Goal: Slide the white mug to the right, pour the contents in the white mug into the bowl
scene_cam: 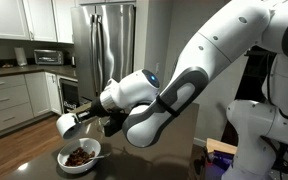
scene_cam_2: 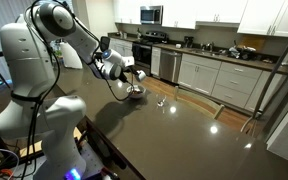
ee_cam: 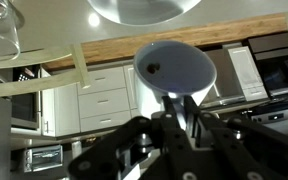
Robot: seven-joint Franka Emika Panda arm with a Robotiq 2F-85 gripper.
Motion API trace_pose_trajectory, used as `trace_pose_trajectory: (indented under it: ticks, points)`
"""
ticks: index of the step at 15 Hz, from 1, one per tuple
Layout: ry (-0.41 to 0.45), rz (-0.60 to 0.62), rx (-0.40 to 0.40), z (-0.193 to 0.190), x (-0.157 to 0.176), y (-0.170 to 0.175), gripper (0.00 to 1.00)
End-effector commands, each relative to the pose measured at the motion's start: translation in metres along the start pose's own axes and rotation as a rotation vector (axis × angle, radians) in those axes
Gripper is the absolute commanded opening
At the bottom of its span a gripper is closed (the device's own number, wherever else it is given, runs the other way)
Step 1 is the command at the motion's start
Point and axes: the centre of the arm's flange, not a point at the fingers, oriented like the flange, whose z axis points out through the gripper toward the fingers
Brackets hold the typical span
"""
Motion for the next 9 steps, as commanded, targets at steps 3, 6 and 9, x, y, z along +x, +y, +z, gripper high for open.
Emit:
trace_pose_trajectory:
  ticks: [3,6,9]
  points:
    - [0.091,-0.034,0.018,-0.023,0.007,-0.013,0.07]
    - [0.122,-0.053,0.028,-0.032,0.013,-0.023,0.07]
    - [0.147,-0.073,0.032,-0.039,0.017,-0.032,0.07]
